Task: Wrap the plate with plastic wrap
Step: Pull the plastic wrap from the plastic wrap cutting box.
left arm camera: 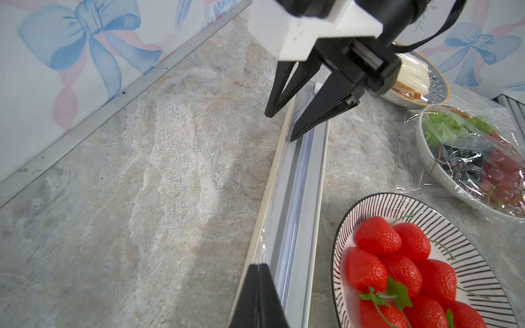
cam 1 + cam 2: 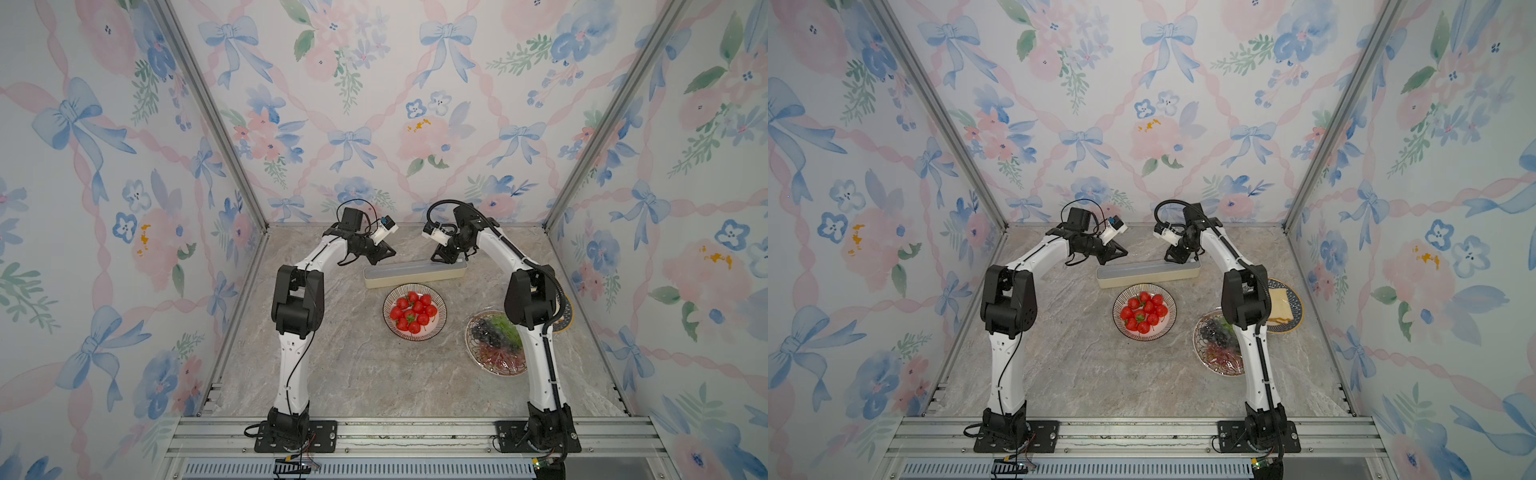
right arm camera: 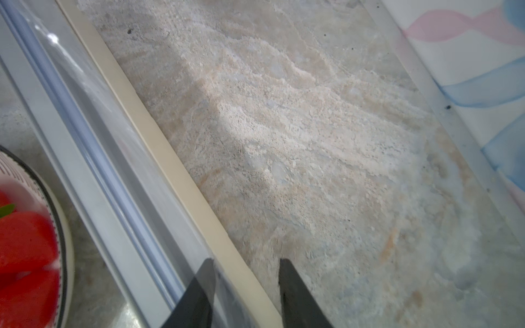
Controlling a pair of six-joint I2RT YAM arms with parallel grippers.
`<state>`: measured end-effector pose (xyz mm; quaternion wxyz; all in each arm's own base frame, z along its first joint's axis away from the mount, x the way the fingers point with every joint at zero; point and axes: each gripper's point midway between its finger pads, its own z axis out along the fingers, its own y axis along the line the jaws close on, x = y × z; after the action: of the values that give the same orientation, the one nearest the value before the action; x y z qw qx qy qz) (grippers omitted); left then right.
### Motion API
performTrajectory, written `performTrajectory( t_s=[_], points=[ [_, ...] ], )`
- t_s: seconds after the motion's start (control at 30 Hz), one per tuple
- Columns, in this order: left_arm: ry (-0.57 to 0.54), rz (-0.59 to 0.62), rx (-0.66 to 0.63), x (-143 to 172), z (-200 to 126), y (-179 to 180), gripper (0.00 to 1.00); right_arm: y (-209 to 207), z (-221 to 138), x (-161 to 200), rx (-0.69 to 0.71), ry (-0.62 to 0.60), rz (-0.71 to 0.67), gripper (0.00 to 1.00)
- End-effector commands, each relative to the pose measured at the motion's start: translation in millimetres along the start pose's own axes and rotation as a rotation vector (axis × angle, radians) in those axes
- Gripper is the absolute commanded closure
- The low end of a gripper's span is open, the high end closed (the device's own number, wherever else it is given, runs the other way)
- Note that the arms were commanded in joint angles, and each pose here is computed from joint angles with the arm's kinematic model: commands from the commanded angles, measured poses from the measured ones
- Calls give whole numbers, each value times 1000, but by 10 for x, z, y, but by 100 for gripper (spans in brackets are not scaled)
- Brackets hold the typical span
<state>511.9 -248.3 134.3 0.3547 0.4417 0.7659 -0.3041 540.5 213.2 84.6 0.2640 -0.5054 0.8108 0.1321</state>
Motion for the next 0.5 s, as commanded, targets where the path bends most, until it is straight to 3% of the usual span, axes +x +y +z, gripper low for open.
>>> performTrajectory(
  t_s=[0.0,0.2,0.27,0.37,0.47],
  points=[
    [-49,51,-9,-208,-121,4,100,132,68,503,-65,161,39,60],
    [-50,53,-15,-229,-134,10,100,228,122,714,-122,238,46,61],
    [-50,53,-20,-230,-142,19,100,266,107,727,-143,243,50,72],
    [-52,54,-26,-248,-166,24,100,295,-12,564,-147,192,39,100],
    [-67,58,-23,-311,-228,1,100,193,-192,329,-63,104,15,100]
  ],
)
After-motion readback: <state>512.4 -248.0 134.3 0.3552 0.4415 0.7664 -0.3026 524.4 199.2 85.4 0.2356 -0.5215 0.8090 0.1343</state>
